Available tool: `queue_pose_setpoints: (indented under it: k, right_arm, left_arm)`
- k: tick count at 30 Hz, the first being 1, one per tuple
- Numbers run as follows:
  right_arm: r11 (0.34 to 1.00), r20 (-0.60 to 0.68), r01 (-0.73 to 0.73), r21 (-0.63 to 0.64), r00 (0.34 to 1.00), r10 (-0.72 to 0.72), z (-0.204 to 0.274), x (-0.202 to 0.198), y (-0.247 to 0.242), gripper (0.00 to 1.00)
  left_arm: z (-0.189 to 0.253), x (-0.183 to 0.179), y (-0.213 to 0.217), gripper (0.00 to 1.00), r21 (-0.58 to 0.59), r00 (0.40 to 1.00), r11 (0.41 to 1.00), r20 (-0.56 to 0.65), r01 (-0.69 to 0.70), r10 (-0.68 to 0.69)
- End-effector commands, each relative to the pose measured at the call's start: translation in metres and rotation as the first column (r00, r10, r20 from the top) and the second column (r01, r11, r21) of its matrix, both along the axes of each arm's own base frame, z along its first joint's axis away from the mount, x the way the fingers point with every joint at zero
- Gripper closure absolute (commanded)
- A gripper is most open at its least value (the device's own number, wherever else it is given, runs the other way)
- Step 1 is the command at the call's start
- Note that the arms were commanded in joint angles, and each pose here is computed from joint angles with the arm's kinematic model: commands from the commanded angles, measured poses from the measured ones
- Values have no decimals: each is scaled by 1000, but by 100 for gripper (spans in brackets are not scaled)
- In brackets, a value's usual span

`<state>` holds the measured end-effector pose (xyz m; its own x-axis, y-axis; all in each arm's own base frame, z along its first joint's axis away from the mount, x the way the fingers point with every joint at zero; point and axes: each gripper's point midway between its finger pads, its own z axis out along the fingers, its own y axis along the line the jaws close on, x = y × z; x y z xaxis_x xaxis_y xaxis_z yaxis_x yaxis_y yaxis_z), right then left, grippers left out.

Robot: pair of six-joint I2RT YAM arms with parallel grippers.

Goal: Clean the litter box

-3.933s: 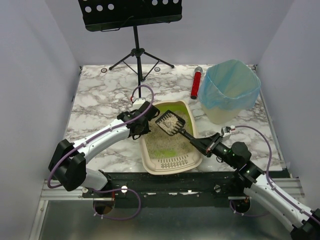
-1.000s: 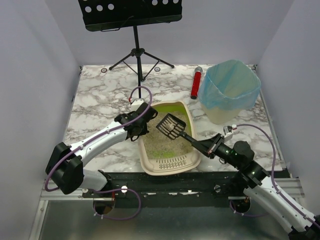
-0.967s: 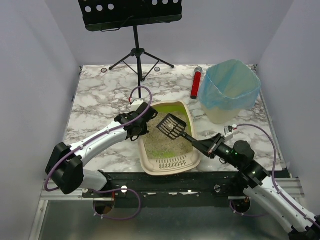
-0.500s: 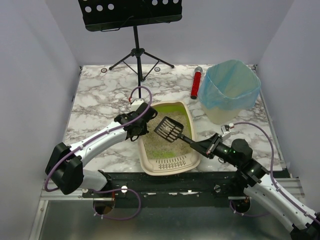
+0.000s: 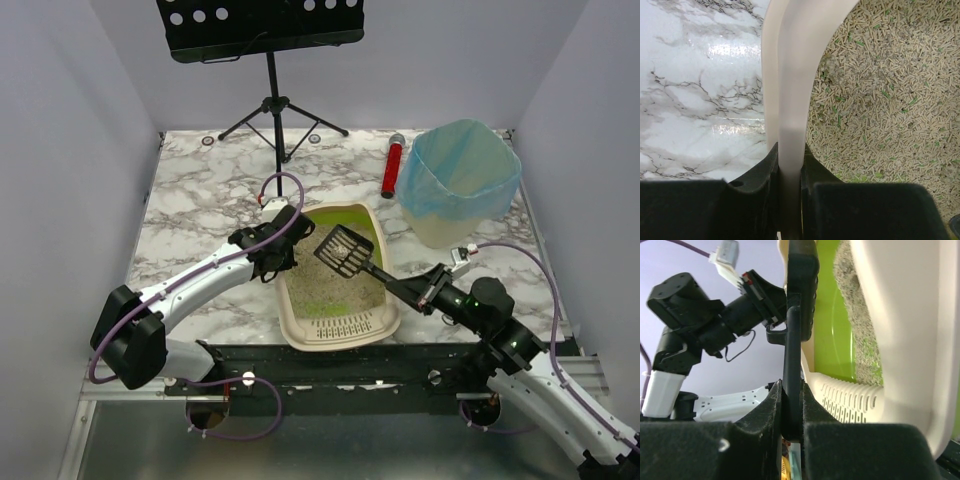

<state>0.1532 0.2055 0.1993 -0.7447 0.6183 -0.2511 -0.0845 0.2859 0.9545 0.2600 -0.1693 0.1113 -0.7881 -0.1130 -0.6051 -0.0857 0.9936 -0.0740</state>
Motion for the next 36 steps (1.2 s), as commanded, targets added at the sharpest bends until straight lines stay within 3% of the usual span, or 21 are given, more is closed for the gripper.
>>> queue_pose_setpoints:
  k: [1,6,8,9,12,15,17,18,21,24,26,28,36]
  right_arm:
    - [999,32,-41,35,999,39,5,-3,6,99]
    - [998,69,58,-31,996,-55,18,6,-10,99]
    - [998,110,-43,-38,993,47,20,-1,4,99]
    - [993,61,-102,-64,993,106,11,-8,10,99]
    - [989,-29,-68,-130,997,64,-6,2,9,99]
    - [996,66,-67,-52,995,70,9,2,12,99]
    - [995,72,-90,-46,993,93,16,0,15,99]
    - [994,6,-75,-84,997,76,4,-1,10,99]
    - [991,93,88,-104,993,-78,21,16,-12,99]
    - [995,125,-49,-82,990,59,30,6,8,99]
    - [982,18,-127,-143,991,131,6,3,20,99]
    - [981,-7,-94,-168,996,94,-2,9,17,99]
    - [992,97,-7,-129,995,20,30,16,6,99]
  left_arm:
    - [40,29,-26,97,-157,988,988,156,1,24]
    - [39,29,-27,97,-158,988,987,154,4,21]
    - [39,29,-28,97,-162,988,987,154,9,16]
    - [39,29,-29,97,-165,988,986,155,14,12]
    - [37,29,-31,97,-167,989,986,146,19,5]
    - [38,29,-29,97,-161,989,987,148,16,8]
    - [39,29,-29,97,-161,988,987,155,13,12]
    - [38,29,-28,97,-159,988,987,154,12,13]
    - [37,29,-31,97,-167,989,986,146,22,3]
    - [37,29,-33,97,-172,989,985,147,31,-5]
    - [35,28,-34,97,-171,990,985,143,33,-8]
    - [35,29,-33,97,-166,990,986,143,32,-8]
    - [39,28,-33,97,-176,988,984,154,38,-11]
